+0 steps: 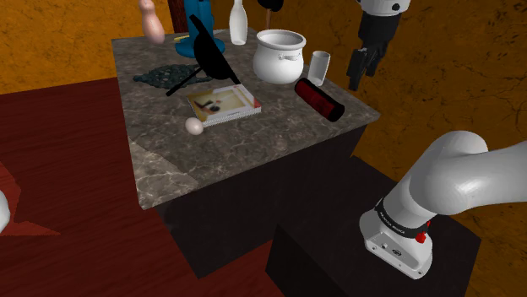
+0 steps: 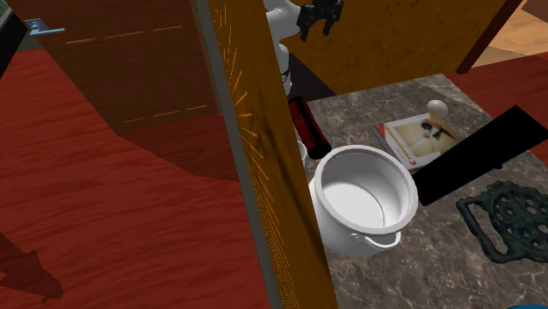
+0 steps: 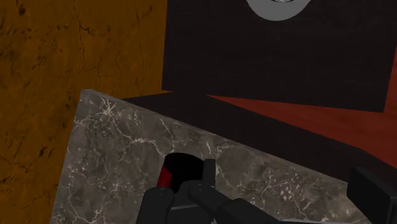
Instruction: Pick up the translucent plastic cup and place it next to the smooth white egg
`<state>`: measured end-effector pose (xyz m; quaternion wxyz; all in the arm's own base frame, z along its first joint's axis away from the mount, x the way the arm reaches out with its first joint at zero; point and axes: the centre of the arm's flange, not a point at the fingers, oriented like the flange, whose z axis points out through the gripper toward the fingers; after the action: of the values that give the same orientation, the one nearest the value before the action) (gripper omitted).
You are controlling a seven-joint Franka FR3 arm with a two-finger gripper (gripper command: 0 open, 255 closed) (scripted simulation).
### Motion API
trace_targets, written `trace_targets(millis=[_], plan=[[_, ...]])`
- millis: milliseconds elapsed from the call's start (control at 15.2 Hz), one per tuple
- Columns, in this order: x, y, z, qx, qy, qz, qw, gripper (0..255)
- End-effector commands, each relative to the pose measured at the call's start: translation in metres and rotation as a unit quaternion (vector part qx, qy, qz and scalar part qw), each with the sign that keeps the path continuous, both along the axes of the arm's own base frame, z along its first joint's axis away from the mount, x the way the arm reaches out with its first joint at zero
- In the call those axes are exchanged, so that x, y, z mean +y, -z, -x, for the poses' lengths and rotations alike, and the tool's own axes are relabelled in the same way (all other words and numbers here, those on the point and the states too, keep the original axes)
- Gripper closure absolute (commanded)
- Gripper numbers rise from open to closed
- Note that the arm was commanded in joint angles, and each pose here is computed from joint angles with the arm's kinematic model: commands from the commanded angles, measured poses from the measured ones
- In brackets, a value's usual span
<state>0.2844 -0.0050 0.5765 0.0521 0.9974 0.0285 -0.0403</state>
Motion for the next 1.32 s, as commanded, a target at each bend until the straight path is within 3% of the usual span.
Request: trace_targets(millis=[0,1254], plan=[[0.000,0.000,0.000,0.000,0.000,0.000,1.0000,0],[-0.173,0.044,-0.185,-0.014,-0.022,-0.050,0.9984,0]])
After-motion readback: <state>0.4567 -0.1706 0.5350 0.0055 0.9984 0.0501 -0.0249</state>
